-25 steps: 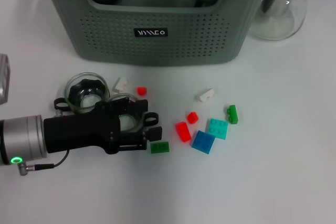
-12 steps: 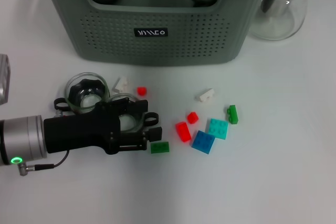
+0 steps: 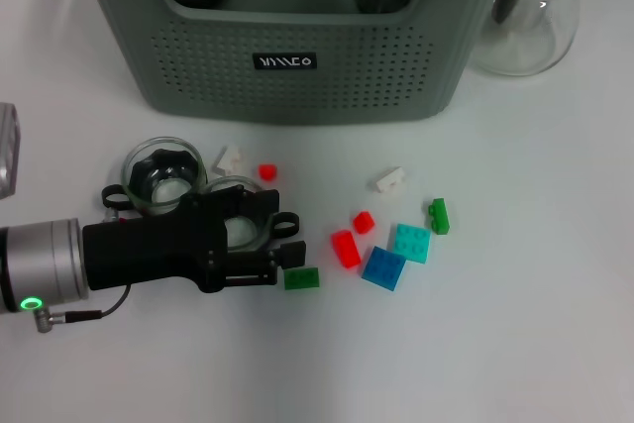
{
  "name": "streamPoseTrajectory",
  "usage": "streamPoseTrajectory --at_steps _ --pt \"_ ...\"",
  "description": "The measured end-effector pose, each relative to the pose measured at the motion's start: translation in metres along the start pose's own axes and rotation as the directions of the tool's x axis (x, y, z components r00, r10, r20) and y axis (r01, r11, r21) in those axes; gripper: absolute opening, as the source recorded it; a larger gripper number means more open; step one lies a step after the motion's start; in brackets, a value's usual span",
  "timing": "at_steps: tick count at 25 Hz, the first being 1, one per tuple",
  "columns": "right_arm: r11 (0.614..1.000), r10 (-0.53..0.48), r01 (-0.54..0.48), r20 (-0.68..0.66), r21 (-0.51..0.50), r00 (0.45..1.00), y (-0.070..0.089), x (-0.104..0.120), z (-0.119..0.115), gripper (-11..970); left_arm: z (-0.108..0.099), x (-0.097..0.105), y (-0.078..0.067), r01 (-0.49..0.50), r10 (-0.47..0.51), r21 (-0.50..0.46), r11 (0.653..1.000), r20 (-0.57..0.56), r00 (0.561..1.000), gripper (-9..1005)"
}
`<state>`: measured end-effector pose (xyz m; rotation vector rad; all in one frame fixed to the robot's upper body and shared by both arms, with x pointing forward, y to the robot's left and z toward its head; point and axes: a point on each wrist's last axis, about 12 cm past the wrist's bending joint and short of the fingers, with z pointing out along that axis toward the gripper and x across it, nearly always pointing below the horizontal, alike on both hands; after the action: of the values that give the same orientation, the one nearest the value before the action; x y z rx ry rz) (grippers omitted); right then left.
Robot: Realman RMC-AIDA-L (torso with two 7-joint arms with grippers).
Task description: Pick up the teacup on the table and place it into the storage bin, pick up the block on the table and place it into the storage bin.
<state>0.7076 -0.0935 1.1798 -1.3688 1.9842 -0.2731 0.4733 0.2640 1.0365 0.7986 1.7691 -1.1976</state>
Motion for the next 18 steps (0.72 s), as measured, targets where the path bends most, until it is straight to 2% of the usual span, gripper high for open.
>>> streamPoseTrajectory --at_steps 3,8,16,18 --pt "1.000 0.007 -0.007 0.020 0.008 1.000 -0.005 -0.003 -0.007 308 0.000 0.000 0.000 0.000 0.000 0.001 1.000 0.000 1.000 858" --pt "1.000 0.022 -0.023 0.059 0.017 0.998 -0.016 -0.012 -0.025 523 -0.001 0.000 0.000 0.001 -0.001 0.002 1.000 0.003 1.000 858" --pt "0.996 0.091 -0.093 0.157 0.002 0.983 -0.031 -0.026 -0.071 769 -0.004 -0.002 0.001 -0.001 0.001 -0.006 1.000 0.013 1.000 858" --pt "0.992 0.121 -0.122 0.191 -0.007 0.974 -0.034 -0.028 -0.083 770 -0.004 -0.002 0.001 -0.002 0.002 -0.007 1.000 0.013 1.000 858"
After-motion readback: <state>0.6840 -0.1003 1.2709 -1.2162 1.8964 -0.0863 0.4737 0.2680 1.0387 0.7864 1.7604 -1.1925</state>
